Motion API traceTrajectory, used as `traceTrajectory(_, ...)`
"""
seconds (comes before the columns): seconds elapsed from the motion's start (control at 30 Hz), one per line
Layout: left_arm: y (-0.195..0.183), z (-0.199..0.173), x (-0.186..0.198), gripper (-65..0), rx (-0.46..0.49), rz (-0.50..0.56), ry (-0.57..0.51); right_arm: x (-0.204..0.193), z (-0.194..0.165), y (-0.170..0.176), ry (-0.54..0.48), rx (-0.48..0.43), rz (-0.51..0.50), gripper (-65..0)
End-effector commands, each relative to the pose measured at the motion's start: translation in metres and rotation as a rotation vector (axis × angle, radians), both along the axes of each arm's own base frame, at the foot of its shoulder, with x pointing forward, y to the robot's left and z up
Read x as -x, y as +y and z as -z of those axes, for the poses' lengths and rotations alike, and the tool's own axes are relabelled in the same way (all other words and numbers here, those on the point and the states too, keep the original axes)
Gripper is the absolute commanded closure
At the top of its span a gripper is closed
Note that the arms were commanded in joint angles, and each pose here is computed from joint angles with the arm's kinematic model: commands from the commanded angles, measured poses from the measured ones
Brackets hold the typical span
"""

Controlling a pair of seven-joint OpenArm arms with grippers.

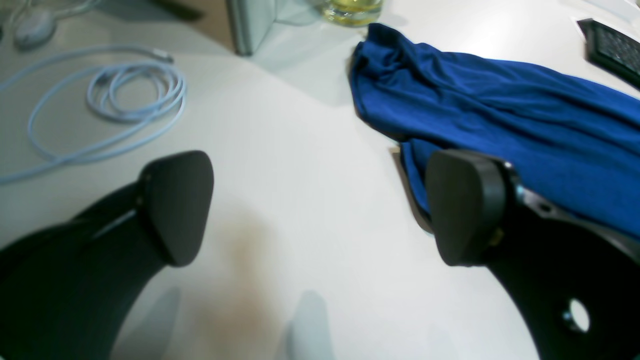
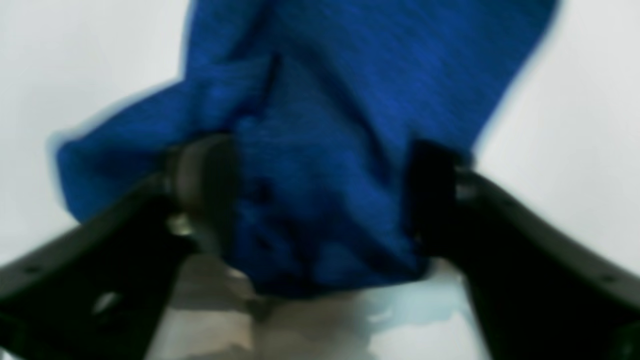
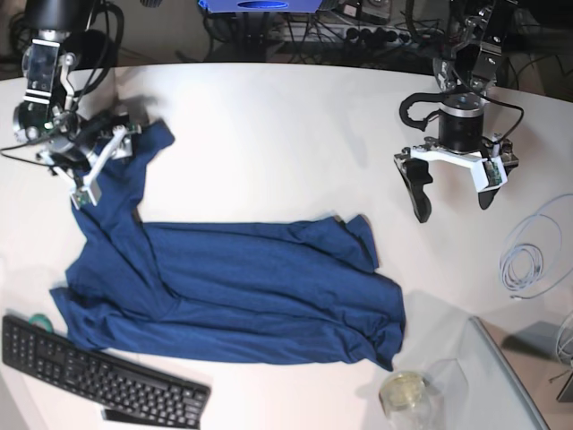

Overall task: Layout the t-shirt on the table in an organized manner, then fold the t-shirt properly
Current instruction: 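Release the shirt with both grippers and raise them clear, then grasp the shirt hem corners with both grippers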

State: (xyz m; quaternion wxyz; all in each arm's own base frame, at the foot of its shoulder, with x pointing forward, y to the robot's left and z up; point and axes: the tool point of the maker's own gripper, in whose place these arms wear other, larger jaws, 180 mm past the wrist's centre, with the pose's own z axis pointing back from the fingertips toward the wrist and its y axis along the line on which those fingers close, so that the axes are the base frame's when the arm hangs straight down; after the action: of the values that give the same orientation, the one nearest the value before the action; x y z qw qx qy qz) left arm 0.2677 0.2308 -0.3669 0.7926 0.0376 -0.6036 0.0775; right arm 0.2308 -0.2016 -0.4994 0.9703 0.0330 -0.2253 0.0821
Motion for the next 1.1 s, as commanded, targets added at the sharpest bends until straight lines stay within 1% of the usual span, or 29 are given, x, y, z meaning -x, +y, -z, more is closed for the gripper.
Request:
traceTrajectory(0.0, 0.006, -0.016, -0.006, -65.0, -0.037, 0.014, -0.05, 0.003, 0.004, -0.003, 0.028, 0.028, -0.001, -29.7)
traceTrajectory(0.03, 0.009, -0.018, -0.007, -65.0, -0.051, 0.021, -0.05, 0.0, 0.003, 0.0, 0.024, 0.022, 0.0, -19.7)
traceTrajectory(0.07, 0.012, -0.019, -0.008, -65.0, -0.06, 0.024, -0.051, -0.004, 0.0, 0.001, 0.012, 0.021, 0.0, -7.8)
traceTrajectory(0.1, 0.016, -0.018, -0.008, -65.0, -0.071, 0.023, -0.047, -0.008, -0.005, 0.001, -0.005, 0.026, -0.002, 0.0)
traceTrajectory(0.13, 0.019, -0.017, -0.008, -65.0, -0.082, 0.025, -0.041, -0.014, -0.012, 0.001, -0.031, 0.031, -0.004, 0.0)
traceTrajectory(0.17, 0.022, -0.017, -0.007, -65.0, -0.096, 0.029, -0.035, -0.026, -0.025, 0.005, -0.074, 0.035, -0.009, -2.1)
traceTrajectory(0.2, 0.025, -0.017, -0.008, -65.0, -0.106, 0.035, -0.033, -0.036, -0.037, 0.005, -0.111, 0.046, -0.011, -2.9)
traceTrajectory(0.27, 0.028, -0.018, -0.007, -65.0, -0.12, 0.041, -0.03, -0.053, -0.062, 0.004, -0.161, 0.08, -0.024, 0.0)
traceTrajectory(0.33, 0.03, -0.019, -0.005, -65.0, -0.124, 0.04, -0.026, -0.078, -0.09, -0.001, -0.195, 0.114, -0.022, 0.0)
traceTrajectory(0.4, 0.031, -0.017, -0.002, -65.0, -0.126, 0.037, -0.019, -0.109, -0.119, -0.014, -0.229, 0.158, -0.02, 0.0)
traceTrajectory(0.47, 0.032, -0.015, -0.001, -65.0, -0.127, 0.036, -0.015, -0.141, -0.143, -0.01, -0.275, 0.185, -0.064, 0.0)
traceTrajectory(0.57, 0.03, -0.013, 0.001, -65.0, -0.12, 0.037, -0.01, -0.195, -0.174, 0.002, -0.326, 0.22, -0.157, 0.0)
traceTrajectory(0.6, 0.028, -0.013, 0.001, -65.0, -0.117, 0.04, -0.011, -0.216, -0.183, 0.008, -0.34, 0.22, -0.184, 0.0)
traceTrajectory(0.67, 0.026, -0.013, 0.001, -65.0, -0.113, 0.043, -0.011, -0.261, -0.201, 0.022, -0.399, 0.182, -0.223, 0.0)
traceTrajectory(0.7, 0.025, -0.013, 0.0, -65.0, -0.111, 0.042, -0.013, -0.28, -0.209, 0.027, -0.431, 0.153, -0.23, 0.0)
traceTrajectory(0.77, 0.025, -0.014, -0.001, -65.0, -0.109, 0.04, -0.016, -0.318, -0.235, 0.034, -0.549, 0.063, -0.207, -0.3)
traceTrajectory(0.8, 0.024, -0.013, 0.0, -65.0, -0.104, 0.038, -0.016, -0.332, -0.249, 0.035, -0.613, 0.018, -0.189, -1.7)
traceTrajectory(0.83, 0.023, -0.013, 0.0, -65.0, -0.103, 0.038, -0.016, -0.342, -0.26, 0.038, -0.666, -0.016, -0.182, -6.0)
traceTrajectory(0.87, 0.023, -0.013, 0.0, -65.0, -0.103, 0.038, -0.016, -0.348, -0.269, 0.039, -0.702, -0.031, -0.179, -13.7)
traceTrajectory(0.9, 0.023, -0.012, 0.001, -65.0, -0.103, 0.038, -0.013, -0.35, -0.273, 0.04, -0.716, -0.025, -0.187, -24.5)
traceTrajectory(0.93, 0.024, -0.011, 0.002, -65.0, -0.103, 0.038, -0.01, -0.349, -0.271, 0.04, -0.699, -0.013, -0.194, -35.9)
traceTrajectory(1.0, 0.023, -0.011, 0.002, -65.0, -0.103, 0.039, -0.007, -0.343, -0.262, 0.033, -0.635, 0.021, -0.198, -60.6)
traceTrajectory(1.03, 0.024, -0.01, 0.003, -65.0, -0.104, 0.038, -0.005, -0.334, -0.253, 0.015, -0.596, 0.047, -0.177, -65.0)
traceTrajectory(1.07, 0.023, -0.008, 0.003, -65.0, -0.099, 0.035, -0.003, -0.323, -0.241, 0.001, -0.573, 0.062, -0.16, -65.0)
